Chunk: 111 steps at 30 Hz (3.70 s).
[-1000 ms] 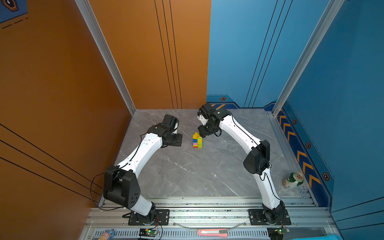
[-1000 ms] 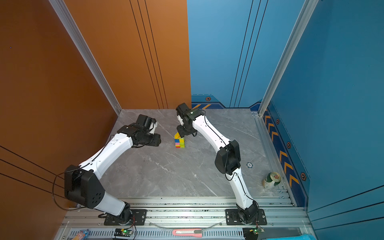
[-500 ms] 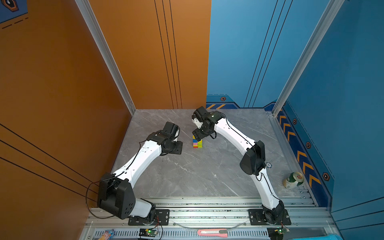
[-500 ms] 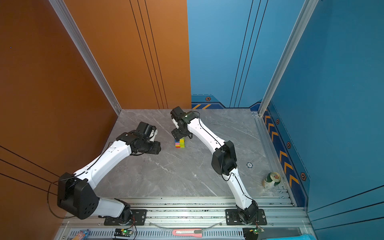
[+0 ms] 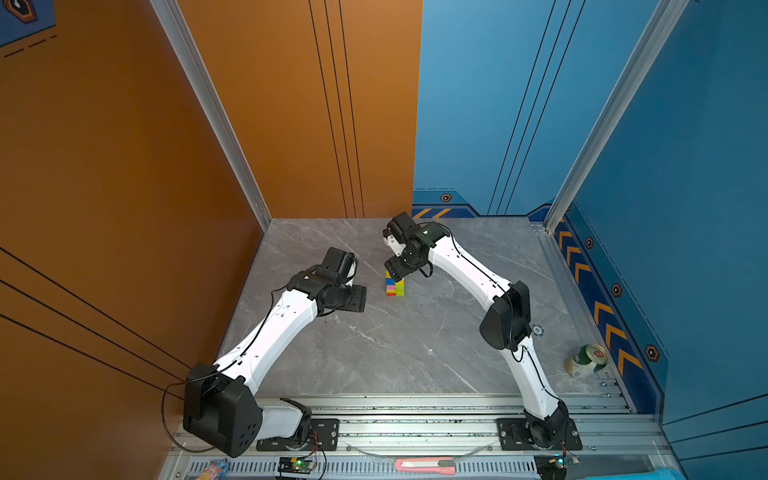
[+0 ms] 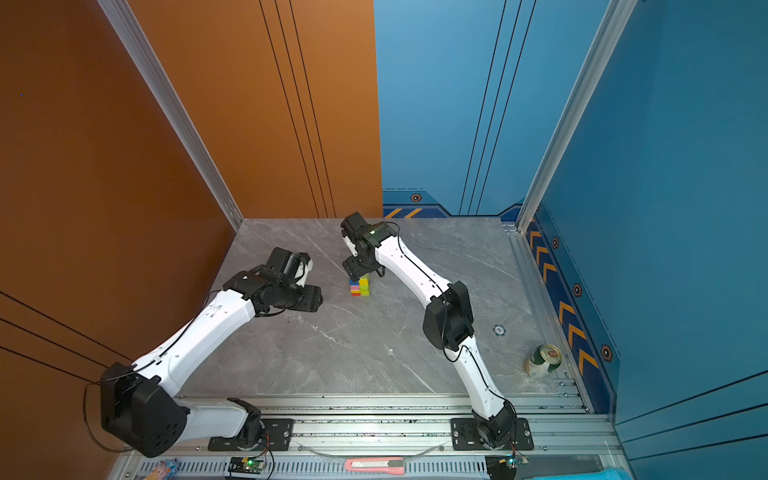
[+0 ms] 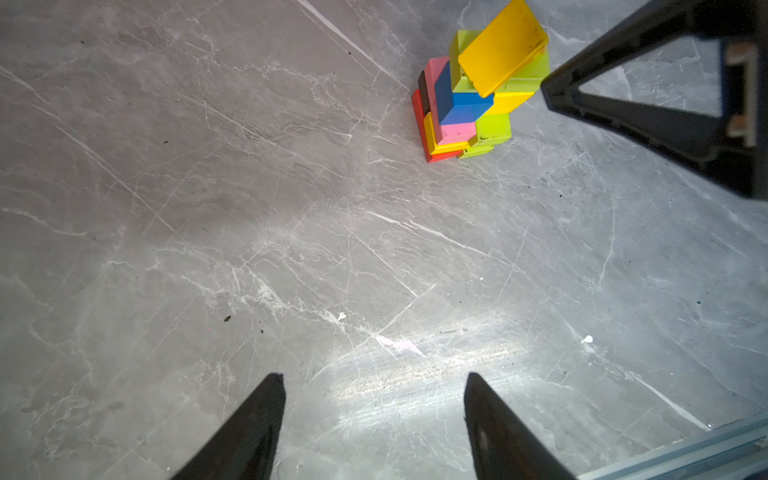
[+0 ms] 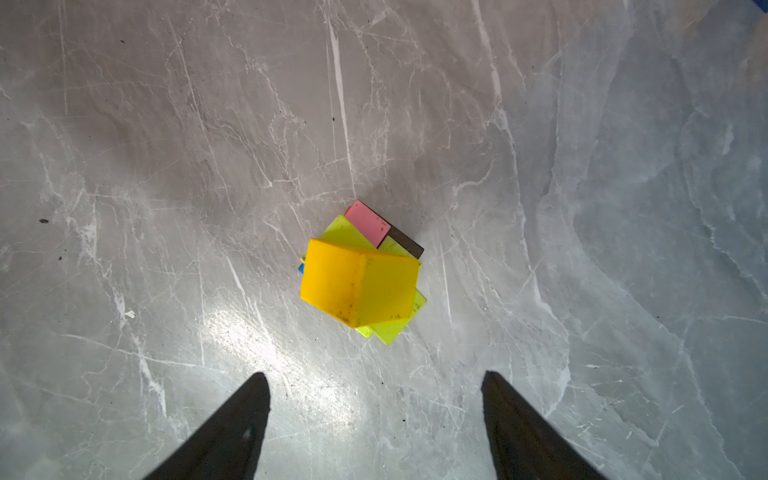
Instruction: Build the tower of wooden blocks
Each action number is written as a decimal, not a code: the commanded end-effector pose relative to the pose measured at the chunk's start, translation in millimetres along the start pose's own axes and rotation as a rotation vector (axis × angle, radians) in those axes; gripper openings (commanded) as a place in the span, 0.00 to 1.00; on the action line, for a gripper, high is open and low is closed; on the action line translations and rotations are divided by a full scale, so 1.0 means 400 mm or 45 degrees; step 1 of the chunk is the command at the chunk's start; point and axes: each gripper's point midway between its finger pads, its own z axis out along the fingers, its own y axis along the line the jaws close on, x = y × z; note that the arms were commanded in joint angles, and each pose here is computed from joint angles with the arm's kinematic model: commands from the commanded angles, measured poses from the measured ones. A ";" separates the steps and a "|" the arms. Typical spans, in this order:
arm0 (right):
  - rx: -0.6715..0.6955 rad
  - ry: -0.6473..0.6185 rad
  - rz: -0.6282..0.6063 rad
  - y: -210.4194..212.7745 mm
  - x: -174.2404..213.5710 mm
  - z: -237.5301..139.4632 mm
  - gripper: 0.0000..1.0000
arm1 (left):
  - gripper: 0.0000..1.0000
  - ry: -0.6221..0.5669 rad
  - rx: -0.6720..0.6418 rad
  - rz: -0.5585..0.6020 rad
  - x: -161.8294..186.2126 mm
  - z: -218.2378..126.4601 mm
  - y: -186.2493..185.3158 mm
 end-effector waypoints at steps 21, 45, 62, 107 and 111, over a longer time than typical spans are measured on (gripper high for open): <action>-0.096 -0.089 -0.053 0.027 -0.060 0.037 0.64 | 0.70 -0.031 -0.031 0.009 -0.003 -0.030 0.024; -0.149 -0.157 0.042 0.036 -0.102 0.056 0.57 | 0.70 -0.014 -0.027 0.004 -0.011 -0.020 0.033; -0.196 -0.177 0.160 0.024 -0.125 0.092 0.44 | 0.70 -0.036 -0.052 -0.013 -0.012 -0.031 0.052; -0.297 -0.130 0.264 0.010 -0.100 0.074 0.45 | 0.67 0.005 -0.061 -0.047 0.006 -0.006 0.079; -0.288 -0.121 0.266 0.008 -0.093 0.073 0.45 | 0.67 0.005 -0.063 -0.050 0.004 -0.003 0.080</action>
